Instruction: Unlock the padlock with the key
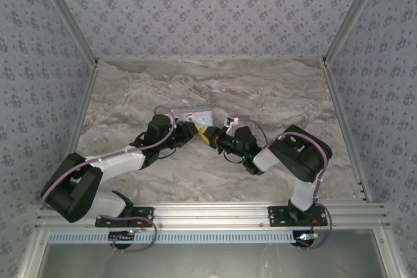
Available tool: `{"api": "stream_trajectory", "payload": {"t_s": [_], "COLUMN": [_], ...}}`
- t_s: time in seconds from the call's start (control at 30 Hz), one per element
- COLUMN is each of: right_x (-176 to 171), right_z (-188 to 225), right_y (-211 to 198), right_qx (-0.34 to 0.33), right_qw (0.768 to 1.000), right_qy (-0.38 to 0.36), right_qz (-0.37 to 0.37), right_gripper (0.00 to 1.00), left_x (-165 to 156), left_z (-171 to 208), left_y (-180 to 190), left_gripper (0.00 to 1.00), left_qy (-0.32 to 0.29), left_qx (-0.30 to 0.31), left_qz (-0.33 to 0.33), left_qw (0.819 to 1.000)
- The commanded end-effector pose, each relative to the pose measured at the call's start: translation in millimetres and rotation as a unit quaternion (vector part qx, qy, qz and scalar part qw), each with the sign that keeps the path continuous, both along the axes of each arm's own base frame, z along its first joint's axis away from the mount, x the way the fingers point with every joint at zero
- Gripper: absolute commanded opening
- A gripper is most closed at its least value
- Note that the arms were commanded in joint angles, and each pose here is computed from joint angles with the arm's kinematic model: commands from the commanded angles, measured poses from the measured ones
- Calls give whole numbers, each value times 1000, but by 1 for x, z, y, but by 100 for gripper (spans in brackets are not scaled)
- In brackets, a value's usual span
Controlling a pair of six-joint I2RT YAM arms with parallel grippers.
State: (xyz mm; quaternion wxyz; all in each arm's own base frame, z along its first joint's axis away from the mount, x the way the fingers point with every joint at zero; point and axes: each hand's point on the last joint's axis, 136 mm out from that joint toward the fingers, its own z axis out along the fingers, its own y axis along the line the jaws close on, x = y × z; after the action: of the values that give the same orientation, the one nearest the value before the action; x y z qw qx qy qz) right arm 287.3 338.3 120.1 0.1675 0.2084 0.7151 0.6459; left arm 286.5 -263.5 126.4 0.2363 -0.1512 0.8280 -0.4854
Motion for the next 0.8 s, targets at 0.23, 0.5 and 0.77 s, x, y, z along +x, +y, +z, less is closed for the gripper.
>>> {"api": "stream_trajectory", "payload": {"t_s": [0.23, 0.5, 0.77], "right_x": [-20, -36, -32], "right_z": [-23, -39, -19], "right_y": [-18, -50, -93], "right_qx": [-121, -257, -386], "right_qw": [989, 958, 907], "right_qy": [-84, -121, -166], "right_qz": [18, 35, 18], "right_gripper": [36, 40, 46], "left_x": [-11, -14, -20], "left_z": [-10, -31, -52], "left_y": [-9, -5, -6], "left_gripper": [20, 19, 19], "left_qy": [6, 23, 37], "left_qx": [10, 34, 52], "left_qz": [-39, -40, -41], "left_qw": [999, 998, 997]}}
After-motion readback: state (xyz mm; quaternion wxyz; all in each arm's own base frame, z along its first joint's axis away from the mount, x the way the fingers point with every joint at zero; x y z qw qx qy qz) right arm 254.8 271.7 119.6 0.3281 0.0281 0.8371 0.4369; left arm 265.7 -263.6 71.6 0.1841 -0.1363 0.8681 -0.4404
